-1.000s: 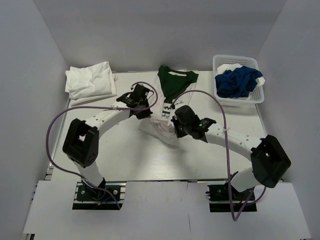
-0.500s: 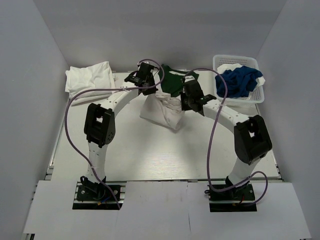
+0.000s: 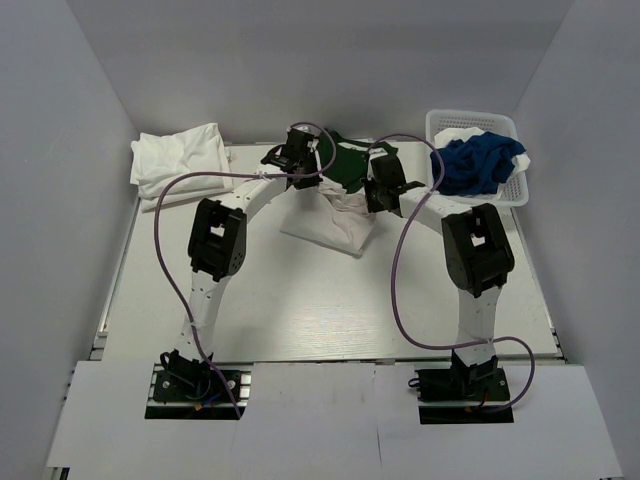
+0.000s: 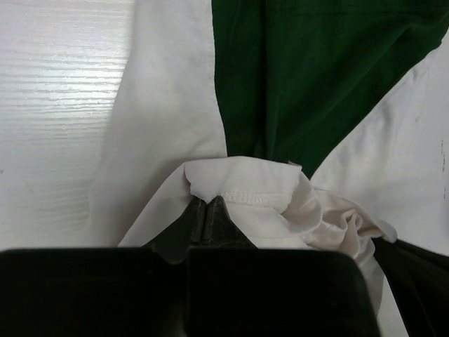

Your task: Fold and stack the t-shirts

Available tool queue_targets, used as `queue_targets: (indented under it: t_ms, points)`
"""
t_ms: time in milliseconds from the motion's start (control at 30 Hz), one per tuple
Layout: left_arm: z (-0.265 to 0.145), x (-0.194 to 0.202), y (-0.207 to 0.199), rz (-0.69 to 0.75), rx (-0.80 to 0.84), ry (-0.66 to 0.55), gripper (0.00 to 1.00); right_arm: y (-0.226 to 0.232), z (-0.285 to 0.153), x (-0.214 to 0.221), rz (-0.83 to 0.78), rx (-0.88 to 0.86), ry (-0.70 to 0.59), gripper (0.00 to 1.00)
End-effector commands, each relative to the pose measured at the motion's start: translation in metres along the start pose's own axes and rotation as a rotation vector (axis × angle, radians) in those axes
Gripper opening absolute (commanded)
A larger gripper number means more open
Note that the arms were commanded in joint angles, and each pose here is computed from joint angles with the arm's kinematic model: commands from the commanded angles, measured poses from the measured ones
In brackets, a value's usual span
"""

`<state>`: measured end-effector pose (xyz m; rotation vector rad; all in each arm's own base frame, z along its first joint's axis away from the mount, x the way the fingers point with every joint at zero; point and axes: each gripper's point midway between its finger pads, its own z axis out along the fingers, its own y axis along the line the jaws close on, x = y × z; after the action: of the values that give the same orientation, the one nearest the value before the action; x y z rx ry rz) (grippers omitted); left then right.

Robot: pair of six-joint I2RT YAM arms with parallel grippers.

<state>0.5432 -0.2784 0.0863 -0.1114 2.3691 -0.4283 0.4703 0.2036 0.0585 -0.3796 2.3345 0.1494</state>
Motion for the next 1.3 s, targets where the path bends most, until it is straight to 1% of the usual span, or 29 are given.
queue_targets:
  t_ms: [0,67,100,133,200,267,300,367,400,433,467,533,600,667,767,833,1000,1033,1067,1100,1133,1167,1200,1233,1267]
  points:
    - [-0.007,-0.037,-0.009,-0.006,0.045,-0.092,0.0,-0.006,0.013,-0.057,-0.041,-0.011,-0.19,0.0]
    - [-0.007,-0.043,-0.007,-0.023,0.046,-0.106,0.0,-0.011,0.018,-0.059,-0.083,-0.011,-0.211,0.0]
    - [-0.005,-0.039,-0.005,-0.032,0.041,-0.097,0.0,-0.008,0.02,-0.066,-0.089,-0.033,-0.245,0.0]
    - [-0.004,-0.037,-0.004,-0.032,0.041,-0.097,0.0,-0.007,0.023,-0.063,-0.096,-0.041,-0.242,0.0]
    - [-0.005,-0.035,0.003,-0.062,0.03,-0.089,0.0,-0.004,0.023,-0.067,-0.106,-0.061,-0.269,0.0]
    - [-0.01,-0.039,0.001,-0.063,0.043,-0.112,0.0,-0.001,0.018,-0.07,-0.103,-0.072,-0.287,0.0]
    - [-0.01,-0.032,0.005,-0.063,0.037,-0.101,0.0,0.002,0.017,-0.067,-0.1,-0.089,-0.293,0.0]
    - [-0.024,-0.042,0.0,-0.064,0.055,-0.133,0.0,0.006,0.0,-0.077,-0.095,-0.107,-0.344,0.0]
    - [-0.026,-0.036,0.003,-0.063,0.048,-0.121,0.0,0.008,0.001,-0.06,-0.095,-0.116,-0.319,0.0]
    - [-0.036,-0.043,0.0,-0.064,0.06,-0.141,0.0,0.005,-0.016,-0.079,-0.089,-0.113,-0.378,0.0]
    - [-0.039,-0.046,-0.002,-0.065,0.07,-0.158,0.0,0.012,-0.021,-0.078,-0.094,-0.148,-0.378,0.0]
    - [-0.039,-0.042,0.0,-0.065,0.068,-0.154,0.0,0.014,-0.031,-0.081,-0.091,-0.156,-0.382,0.0]
    - [-0.041,-0.047,-0.001,-0.066,0.067,-0.171,0.0,0.012,-0.03,-0.08,-0.088,-0.156,-0.375,0.0]
    - [-0.039,-0.049,0.0,-0.066,0.055,-0.169,0.0,0.011,-0.023,-0.071,-0.086,-0.147,-0.349,0.0]
    - [-0.033,-0.051,-0.001,-0.066,0.054,-0.167,0.0,0.008,-0.012,-0.07,-0.084,-0.131,-0.326,0.0]
    - [-0.027,-0.045,0.004,-0.066,0.035,-0.152,0.0,0.008,-0.004,-0.064,-0.086,-0.132,-0.305,0.0]
    - [-0.017,-0.049,0.019,-0.11,-0.031,-0.173,0.0,-0.001,0.02,-0.06,-0.075,-0.091,-0.277,0.0]
    - [-0.015,-0.048,0.021,-0.123,-0.046,-0.171,0.16,-0.004,0.022,-0.059,-0.069,-0.08,-0.269,0.04]
    - [-0.016,-0.058,0.016,-0.125,-0.034,-0.191,0.37,-0.006,0.025,-0.064,-0.058,-0.069,-0.264,0.18]
    - [-0.008,-0.05,0.028,-0.128,-0.066,-0.154,0.56,-0.008,0.029,-0.059,-0.048,-0.065,-0.24,0.28]
    - [-0.012,-0.063,0.021,-0.13,-0.053,-0.176,0.97,-0.008,0.028,-0.062,-0.045,-0.065,-0.236,0.35]
    - [-0.015,-0.068,0.019,-0.13,-0.049,-0.182,1.0,-0.008,0.023,-0.075,-0.041,-0.067,-0.256,0.55]
    - [-0.018,-0.074,0.022,-0.136,-0.053,-0.19,1.0,-0.006,0.018,-0.075,-0.044,-0.073,-0.247,0.67]
    - [-0.022,-0.078,0.02,-0.137,-0.047,-0.199,1.0,-0.003,0.013,-0.078,-0.045,-0.086,-0.254,0.83]
    - [-0.029,-0.081,0.019,-0.138,-0.043,-0.205,1.0,0.001,0.004,-0.081,-0.049,-0.107,-0.262,0.9]
